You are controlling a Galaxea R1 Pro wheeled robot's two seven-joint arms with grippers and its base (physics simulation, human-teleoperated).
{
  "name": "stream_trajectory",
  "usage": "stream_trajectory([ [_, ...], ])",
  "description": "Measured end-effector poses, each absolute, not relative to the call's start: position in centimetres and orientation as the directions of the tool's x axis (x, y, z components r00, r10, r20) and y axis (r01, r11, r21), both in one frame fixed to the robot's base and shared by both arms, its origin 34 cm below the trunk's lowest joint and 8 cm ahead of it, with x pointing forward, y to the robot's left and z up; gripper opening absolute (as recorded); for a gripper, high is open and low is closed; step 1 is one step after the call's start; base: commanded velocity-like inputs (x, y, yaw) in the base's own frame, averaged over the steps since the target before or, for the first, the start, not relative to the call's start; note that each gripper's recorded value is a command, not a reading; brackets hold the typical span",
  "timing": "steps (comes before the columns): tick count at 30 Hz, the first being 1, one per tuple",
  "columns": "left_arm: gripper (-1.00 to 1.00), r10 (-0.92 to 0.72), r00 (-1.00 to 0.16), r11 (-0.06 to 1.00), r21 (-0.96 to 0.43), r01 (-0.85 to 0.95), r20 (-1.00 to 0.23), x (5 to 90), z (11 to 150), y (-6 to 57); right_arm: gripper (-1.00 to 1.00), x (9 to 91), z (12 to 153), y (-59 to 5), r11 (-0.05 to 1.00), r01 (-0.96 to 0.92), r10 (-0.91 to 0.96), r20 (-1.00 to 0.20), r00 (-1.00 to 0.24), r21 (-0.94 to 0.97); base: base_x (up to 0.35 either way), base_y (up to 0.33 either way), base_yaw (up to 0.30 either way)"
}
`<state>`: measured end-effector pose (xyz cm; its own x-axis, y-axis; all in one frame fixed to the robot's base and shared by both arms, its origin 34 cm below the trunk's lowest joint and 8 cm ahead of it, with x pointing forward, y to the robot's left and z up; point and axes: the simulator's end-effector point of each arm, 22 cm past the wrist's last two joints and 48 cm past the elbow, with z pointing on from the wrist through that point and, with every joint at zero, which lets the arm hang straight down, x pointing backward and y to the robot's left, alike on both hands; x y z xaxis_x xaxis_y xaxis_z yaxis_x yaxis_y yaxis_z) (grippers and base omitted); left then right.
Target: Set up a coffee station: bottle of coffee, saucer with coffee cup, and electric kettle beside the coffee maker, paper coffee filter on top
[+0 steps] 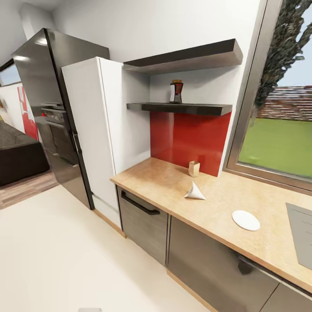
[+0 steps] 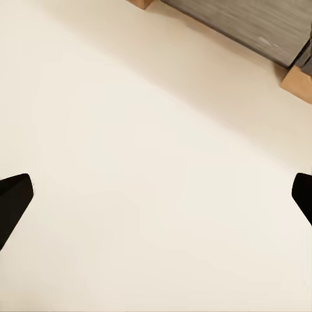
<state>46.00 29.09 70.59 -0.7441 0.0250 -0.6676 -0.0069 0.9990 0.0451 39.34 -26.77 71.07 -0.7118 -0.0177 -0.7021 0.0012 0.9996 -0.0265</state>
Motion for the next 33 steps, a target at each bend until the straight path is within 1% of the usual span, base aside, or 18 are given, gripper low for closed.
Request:
stream_trajectory([
  [9, 1.00, 0.025, -0.744, 0.999, 0.045, -0.007, -0.668, 46.01, 70.59, 29.10, 1.00, 39.34, 71.07, -26.79, 1.000, 0.001, -0.018, -0.702, -0.712, -0.027, 0.176, 0.293, -0.011],
  [15, 1.00, 0.025, -0.744, 0.999, 0.045, -0.007, -0.668, 46.01, 70.59, 29.10, 1.00, 39.35, 71.08, -26.80, 1.000, 0.001, -0.018, -0.702, -0.711, -0.027, 0.176, 0.294, -0.104],
  [33, 1.00, 0.025, -0.744, 0.999, 0.046, -0.007, -0.668, 46.01, 70.59, 29.13, 1.00, 39.33, 71.06, -26.79, 1.000, 0.001, -0.018, -0.702, -0.712, -0.027, 0.176, 0.293, -0.270],
])
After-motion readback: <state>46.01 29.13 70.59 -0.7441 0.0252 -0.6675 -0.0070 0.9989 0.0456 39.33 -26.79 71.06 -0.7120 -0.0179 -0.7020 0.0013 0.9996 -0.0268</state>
